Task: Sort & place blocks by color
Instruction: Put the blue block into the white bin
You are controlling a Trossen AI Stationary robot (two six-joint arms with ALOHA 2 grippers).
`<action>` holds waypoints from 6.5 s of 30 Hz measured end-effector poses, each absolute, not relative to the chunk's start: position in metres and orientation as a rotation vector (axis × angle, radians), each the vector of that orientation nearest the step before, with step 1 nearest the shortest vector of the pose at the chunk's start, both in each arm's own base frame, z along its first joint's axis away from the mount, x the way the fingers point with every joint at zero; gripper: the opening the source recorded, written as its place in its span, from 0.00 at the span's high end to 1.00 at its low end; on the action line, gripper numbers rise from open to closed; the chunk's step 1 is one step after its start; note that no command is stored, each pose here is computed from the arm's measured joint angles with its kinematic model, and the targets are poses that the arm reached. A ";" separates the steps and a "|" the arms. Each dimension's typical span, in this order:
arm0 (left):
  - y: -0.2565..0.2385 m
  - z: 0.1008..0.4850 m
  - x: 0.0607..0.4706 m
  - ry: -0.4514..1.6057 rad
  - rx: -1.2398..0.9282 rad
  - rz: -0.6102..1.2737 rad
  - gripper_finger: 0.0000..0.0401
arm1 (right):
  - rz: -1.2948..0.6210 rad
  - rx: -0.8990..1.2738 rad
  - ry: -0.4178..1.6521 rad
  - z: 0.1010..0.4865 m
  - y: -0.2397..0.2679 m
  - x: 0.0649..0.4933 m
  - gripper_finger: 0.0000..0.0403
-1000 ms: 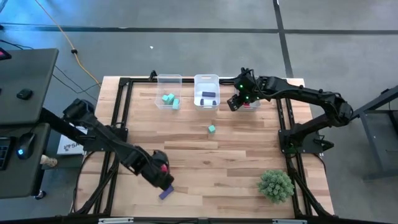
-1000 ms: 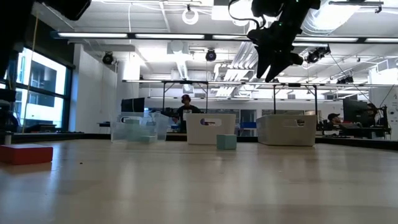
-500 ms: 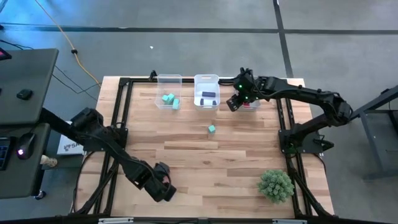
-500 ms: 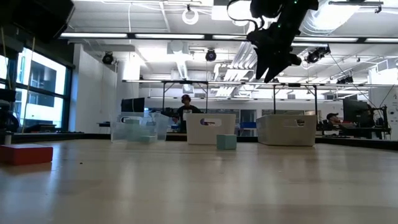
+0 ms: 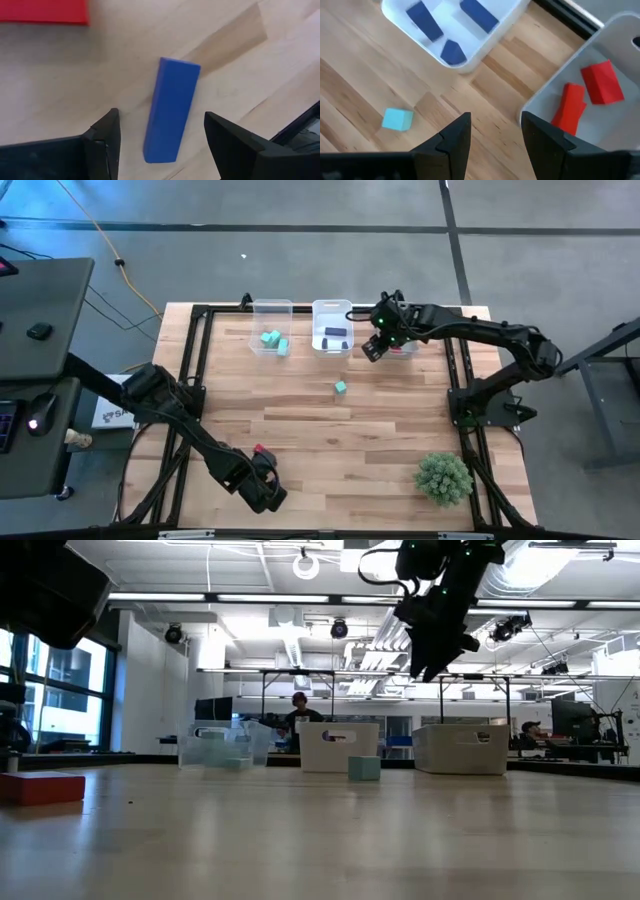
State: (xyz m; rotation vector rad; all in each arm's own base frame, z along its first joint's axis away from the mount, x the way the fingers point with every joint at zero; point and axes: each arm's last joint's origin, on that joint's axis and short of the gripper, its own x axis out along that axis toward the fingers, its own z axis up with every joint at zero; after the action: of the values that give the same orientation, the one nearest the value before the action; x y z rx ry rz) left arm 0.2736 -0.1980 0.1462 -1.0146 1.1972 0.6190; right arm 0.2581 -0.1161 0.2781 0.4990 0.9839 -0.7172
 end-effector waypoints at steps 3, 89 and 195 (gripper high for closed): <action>-0.199 0.142 0.273 1.208 -1.012 0.638 0.48 | -0.714 0.493 0.998 0.277 -0.116 0.258 0.60; -0.161 0.135 0.277 1.337 -0.765 0.737 1.00 | -0.702 0.483 0.996 0.277 -0.116 0.258 0.60; 0.044 0.258 0.313 0.867 0.374 0.125 1.00 | -0.422 1.270 0.565 0.258 -0.031 0.359 0.45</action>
State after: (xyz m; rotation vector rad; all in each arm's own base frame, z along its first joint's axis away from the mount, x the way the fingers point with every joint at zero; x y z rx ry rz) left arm 0.3134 0.0445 0.2578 0.3739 0.8673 0.1253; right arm 0.3587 -0.0311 0.2585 1.2705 0.5650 -0.4217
